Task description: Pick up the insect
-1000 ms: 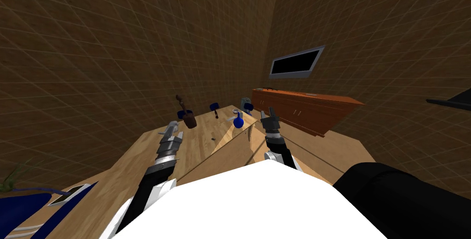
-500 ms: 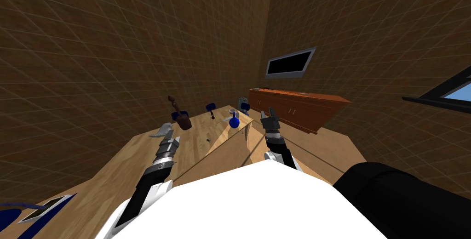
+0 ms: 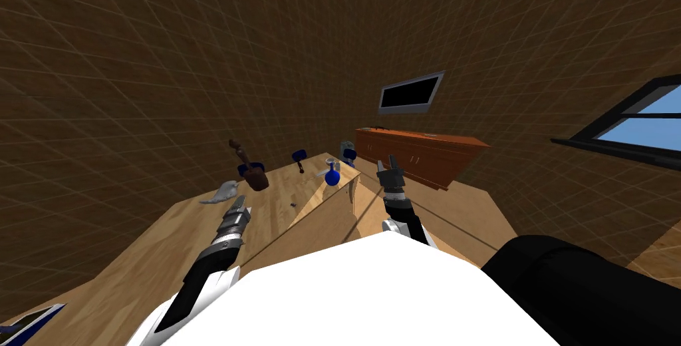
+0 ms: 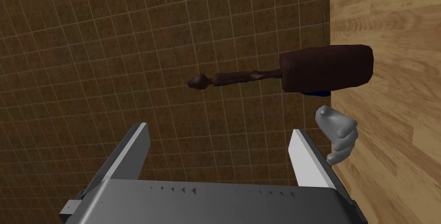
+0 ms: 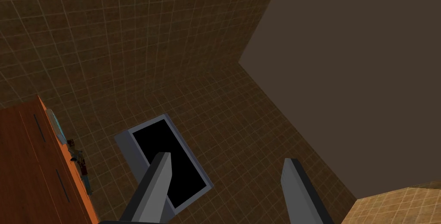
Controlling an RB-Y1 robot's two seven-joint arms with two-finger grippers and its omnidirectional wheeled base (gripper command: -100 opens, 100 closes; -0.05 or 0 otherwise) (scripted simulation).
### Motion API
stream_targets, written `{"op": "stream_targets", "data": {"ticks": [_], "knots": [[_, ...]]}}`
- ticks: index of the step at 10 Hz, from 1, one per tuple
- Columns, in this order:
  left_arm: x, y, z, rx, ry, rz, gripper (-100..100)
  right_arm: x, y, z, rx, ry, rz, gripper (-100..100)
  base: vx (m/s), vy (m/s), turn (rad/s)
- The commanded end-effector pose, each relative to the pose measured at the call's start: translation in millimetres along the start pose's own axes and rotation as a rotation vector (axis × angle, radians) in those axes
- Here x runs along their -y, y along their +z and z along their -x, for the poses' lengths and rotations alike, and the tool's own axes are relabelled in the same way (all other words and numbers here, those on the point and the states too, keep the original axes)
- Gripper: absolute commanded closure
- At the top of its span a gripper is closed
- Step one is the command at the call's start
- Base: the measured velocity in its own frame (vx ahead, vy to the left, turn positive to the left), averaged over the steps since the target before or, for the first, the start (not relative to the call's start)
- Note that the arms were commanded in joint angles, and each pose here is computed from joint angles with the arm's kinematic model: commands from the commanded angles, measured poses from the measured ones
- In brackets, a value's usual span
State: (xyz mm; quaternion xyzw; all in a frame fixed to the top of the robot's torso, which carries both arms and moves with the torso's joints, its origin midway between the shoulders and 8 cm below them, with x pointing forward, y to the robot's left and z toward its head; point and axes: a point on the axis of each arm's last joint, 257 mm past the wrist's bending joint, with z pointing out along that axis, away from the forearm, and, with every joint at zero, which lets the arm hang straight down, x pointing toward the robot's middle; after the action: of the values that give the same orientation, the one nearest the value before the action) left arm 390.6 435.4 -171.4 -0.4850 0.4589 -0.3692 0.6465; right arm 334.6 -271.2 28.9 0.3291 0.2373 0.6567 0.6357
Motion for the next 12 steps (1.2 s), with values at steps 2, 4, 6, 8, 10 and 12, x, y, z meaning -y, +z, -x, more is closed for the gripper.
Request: {"op": "stream_targets", "data": {"ticks": [2, 4, 6, 8, 10, 12], "knots": [[-30.9, -0.3, 21.9, 0.04, 0.035, 0.095, -100, 0.0, 0.0, 0.0, 0.0, 0.0, 0.0, 0, -0.008, -0.087, -0.082], [-51.7, -3.2, 36.2, 0.066, 0.053, 0.161, -100, 0.0, 0.0, 0.0, 0.0, 0.0, 0.0, 0, -0.002, -0.081, -0.089], [-73.1, -7.8, 50.1, 0.092, 0.068, 0.232, -100, 0.0, 0.0, 0.0, 0.0, 0.0, 0.0, 0, -0.002, -0.091, -0.066], [-91.9, -13.3, 63.2, 0.116, 0.079, 0.293, -100, 0.0, 0.0, 0.0, 0.0, 0.0, 0.0, 0, 0.007, -0.078, -0.08], [-109.4, -19.7, 75.3, 0.139, 0.087, 0.351, -100, 0.0, 0.0, 0.1, 0.0, 0.0, 0.0, 0, 0.013, -0.079, -0.071], [-127.4, -27.4, 86.4, 0.161, 0.092, 0.412, -100, 0.0, 0.0, 0.1, 0.0, 0.0, 0.0, 0, 0.014, -0.063, -0.065]]}}
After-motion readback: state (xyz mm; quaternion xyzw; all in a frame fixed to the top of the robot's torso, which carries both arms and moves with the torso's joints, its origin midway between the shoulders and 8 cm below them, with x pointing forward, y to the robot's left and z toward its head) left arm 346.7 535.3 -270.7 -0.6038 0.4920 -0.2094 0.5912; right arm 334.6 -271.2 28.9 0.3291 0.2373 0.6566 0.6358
